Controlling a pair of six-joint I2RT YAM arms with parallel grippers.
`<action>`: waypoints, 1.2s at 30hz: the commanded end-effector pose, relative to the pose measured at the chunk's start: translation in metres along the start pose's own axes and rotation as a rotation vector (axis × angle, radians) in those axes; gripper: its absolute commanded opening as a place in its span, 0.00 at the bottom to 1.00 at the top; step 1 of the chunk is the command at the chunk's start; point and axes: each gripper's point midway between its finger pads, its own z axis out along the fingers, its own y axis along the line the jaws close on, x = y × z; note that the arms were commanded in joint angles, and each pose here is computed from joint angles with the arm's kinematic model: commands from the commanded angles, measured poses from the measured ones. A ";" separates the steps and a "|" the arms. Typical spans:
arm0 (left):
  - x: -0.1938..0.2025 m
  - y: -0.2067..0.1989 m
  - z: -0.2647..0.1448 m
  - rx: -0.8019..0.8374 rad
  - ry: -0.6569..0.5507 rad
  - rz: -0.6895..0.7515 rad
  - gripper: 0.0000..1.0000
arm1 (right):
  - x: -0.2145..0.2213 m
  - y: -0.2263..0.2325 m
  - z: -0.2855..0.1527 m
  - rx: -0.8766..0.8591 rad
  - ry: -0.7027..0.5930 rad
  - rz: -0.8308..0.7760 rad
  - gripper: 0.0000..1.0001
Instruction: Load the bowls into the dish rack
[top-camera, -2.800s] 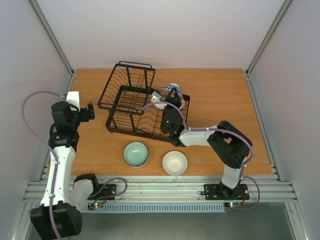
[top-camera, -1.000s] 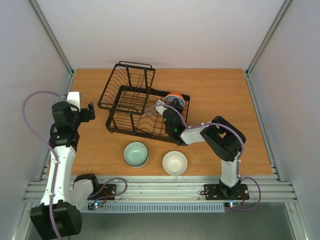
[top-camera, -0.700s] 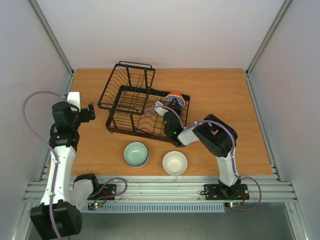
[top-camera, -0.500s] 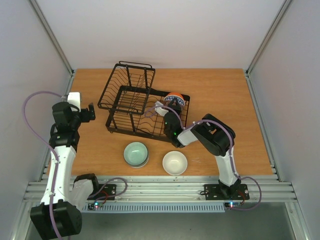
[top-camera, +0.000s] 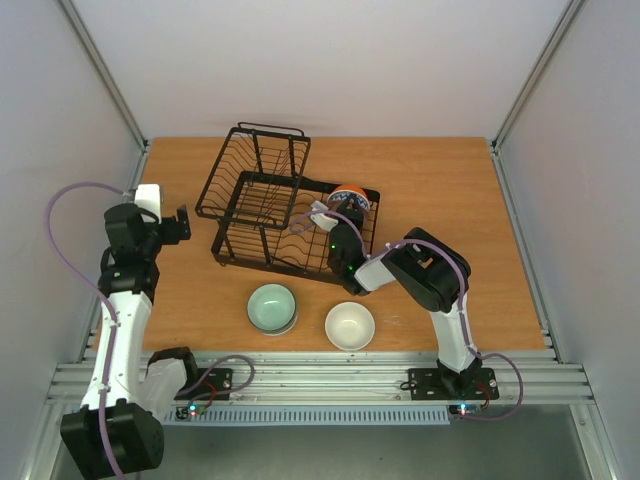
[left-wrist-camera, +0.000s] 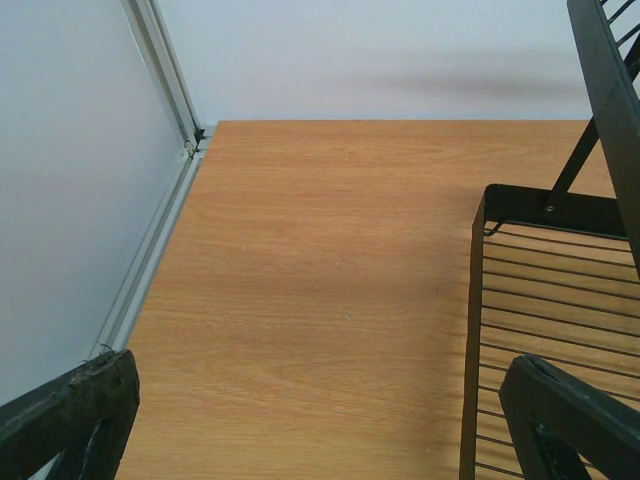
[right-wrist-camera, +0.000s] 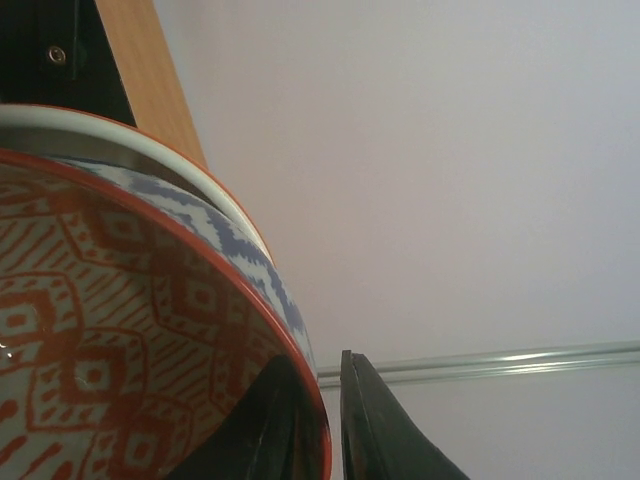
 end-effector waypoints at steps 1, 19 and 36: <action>-0.010 0.003 -0.001 -0.008 -0.050 0.005 0.99 | -0.001 -0.016 -0.001 0.042 0.000 0.103 0.16; -0.011 0.003 -0.002 -0.010 -0.058 0.007 0.99 | 0.000 -0.018 -0.007 0.036 -0.001 0.131 0.61; -0.015 0.003 -0.006 -0.009 -0.069 0.003 0.99 | 0.012 -0.021 -0.038 -0.252 0.070 0.265 0.79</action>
